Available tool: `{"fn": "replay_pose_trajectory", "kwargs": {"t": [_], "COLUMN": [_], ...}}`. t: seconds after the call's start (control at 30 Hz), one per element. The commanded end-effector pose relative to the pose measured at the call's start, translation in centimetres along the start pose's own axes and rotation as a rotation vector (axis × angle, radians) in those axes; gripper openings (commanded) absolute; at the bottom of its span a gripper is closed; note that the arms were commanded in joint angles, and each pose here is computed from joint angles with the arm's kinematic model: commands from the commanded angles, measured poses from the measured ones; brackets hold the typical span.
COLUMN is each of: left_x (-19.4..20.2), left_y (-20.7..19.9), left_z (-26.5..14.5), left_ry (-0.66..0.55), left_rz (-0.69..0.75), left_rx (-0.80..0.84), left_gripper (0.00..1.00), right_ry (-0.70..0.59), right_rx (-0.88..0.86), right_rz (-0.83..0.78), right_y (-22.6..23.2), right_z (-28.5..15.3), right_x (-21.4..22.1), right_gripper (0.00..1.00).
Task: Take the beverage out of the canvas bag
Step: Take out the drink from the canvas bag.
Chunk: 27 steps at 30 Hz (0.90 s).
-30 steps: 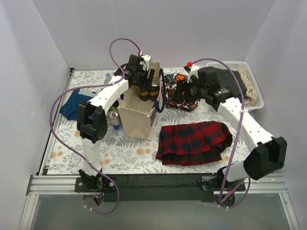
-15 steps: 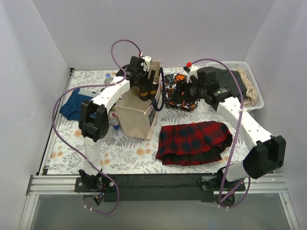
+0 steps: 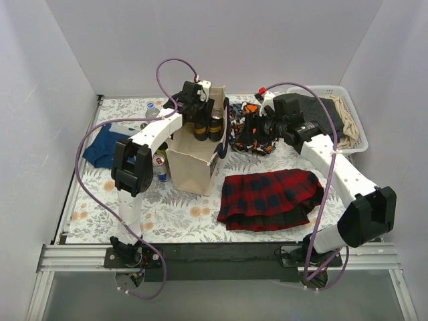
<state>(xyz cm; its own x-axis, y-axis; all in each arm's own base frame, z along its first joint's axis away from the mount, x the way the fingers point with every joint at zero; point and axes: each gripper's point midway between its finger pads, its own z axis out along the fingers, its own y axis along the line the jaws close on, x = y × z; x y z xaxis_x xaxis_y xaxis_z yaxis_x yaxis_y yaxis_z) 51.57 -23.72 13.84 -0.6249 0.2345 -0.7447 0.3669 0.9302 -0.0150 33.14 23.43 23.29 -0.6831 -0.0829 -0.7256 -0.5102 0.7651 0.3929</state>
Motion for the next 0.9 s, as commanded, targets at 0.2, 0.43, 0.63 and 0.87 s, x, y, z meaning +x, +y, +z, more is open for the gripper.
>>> {"fn": "replay_pose_trajectory", "kwargs": {"t": [0.2,0.43,0.63,0.87], "left_x": [-1.0,-2.5,-5.6,-7.2], "left_y": [-0.5,-1.4,-1.1,-0.7], "left_z": [-2.5,-4.8,-7.7,-9.2], "left_ry": [-0.054,-0.102,-0.183,-0.212], "left_rz": [0.019,0.032,0.025,0.026], "left_rx": [-0.003,-0.016,-0.052,-0.08], "left_gripper": [0.08,0.0,0.0,0.0], "right_ry": [-0.028,-0.034,-0.04,-0.043], "right_rx": [-0.025,-0.031,-0.041,-0.048], "right_rz": [-0.017,-0.014,-0.012,-0.009], "right_y": [0.6,0.8,1.1,1.3], "right_z": [-0.5,-0.6,-0.8,-1.0], "right_x": [-1.4,-1.5,-1.7,-1.8], "right_gripper": [0.73,0.73,0.73,0.73]}}
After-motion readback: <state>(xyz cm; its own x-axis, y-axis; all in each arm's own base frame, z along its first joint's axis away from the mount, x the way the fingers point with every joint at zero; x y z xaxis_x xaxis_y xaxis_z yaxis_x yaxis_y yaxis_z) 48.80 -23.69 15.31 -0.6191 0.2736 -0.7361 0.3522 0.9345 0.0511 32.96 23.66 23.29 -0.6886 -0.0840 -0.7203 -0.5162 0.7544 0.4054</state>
